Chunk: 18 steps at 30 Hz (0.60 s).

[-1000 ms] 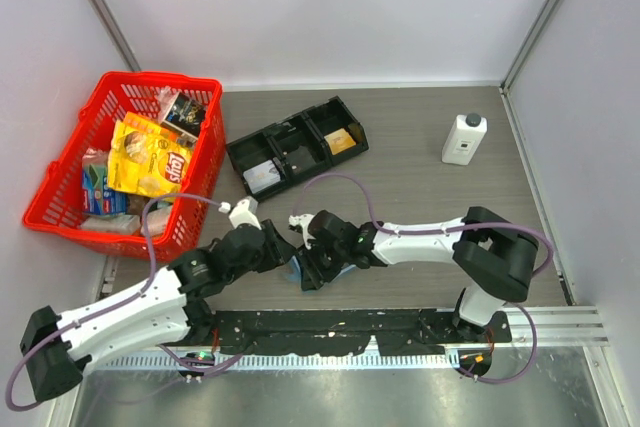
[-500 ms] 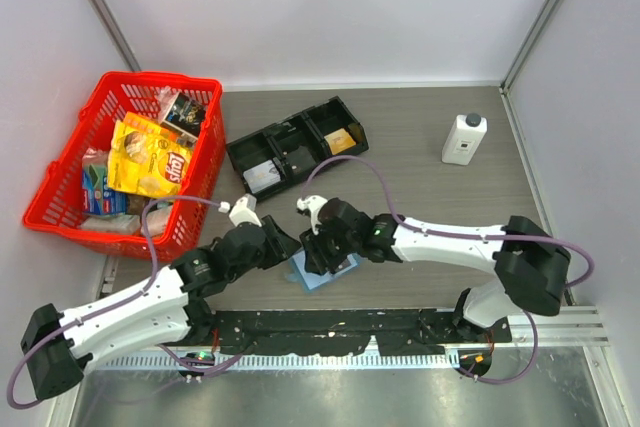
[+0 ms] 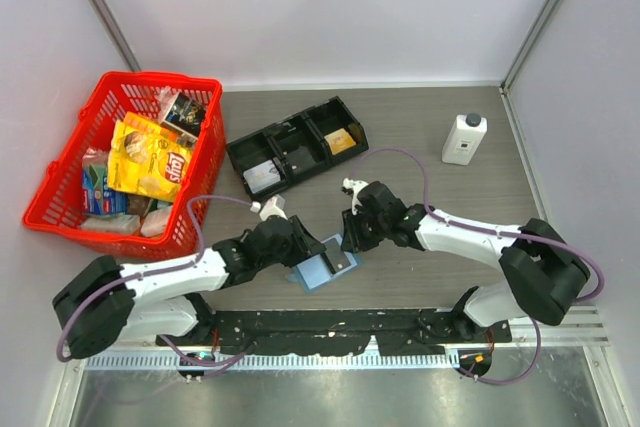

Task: Take the credit cards out of the card holder
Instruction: Remove the credit card from the card holder.

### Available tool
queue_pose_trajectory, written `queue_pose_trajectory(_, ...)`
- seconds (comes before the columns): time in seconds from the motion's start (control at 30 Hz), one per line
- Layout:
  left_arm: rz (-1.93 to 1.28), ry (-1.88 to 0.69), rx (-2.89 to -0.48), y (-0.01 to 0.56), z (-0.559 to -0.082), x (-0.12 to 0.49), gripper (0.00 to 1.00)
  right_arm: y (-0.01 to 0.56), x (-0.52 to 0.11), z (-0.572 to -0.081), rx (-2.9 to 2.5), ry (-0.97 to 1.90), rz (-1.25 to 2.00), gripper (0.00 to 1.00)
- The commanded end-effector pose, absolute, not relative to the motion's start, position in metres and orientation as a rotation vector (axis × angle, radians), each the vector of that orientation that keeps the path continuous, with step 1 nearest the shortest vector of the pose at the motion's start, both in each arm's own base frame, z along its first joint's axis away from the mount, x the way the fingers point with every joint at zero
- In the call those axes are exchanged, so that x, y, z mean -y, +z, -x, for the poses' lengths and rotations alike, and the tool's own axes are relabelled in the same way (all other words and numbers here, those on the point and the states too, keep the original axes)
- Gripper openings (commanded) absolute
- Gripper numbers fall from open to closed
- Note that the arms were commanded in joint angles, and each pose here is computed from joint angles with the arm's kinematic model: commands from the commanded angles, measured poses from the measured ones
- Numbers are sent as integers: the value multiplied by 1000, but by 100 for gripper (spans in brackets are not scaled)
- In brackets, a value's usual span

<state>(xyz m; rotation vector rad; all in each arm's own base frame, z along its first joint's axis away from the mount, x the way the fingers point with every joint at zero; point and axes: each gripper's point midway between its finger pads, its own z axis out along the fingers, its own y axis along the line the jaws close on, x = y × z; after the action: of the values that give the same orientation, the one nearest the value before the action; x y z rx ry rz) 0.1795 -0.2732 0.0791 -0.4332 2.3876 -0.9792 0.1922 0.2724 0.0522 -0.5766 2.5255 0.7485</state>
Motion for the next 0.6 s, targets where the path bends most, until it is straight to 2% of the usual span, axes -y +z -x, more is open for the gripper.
queue_pose_trajectory(0.0,450,-1171,-2347,90,-186,303,38,62,-283,-200,-2466,859,543,27)
queue_pose_trajectory(0.17,470,-1164,-2405,73,-184,310,36,50,-283,-199,-2485,887,548,25)
queue_pose_trajectory(0.57,636,-1086,-2420,44,-178,284,34,35,-282,-189,-2505,948,554,22)
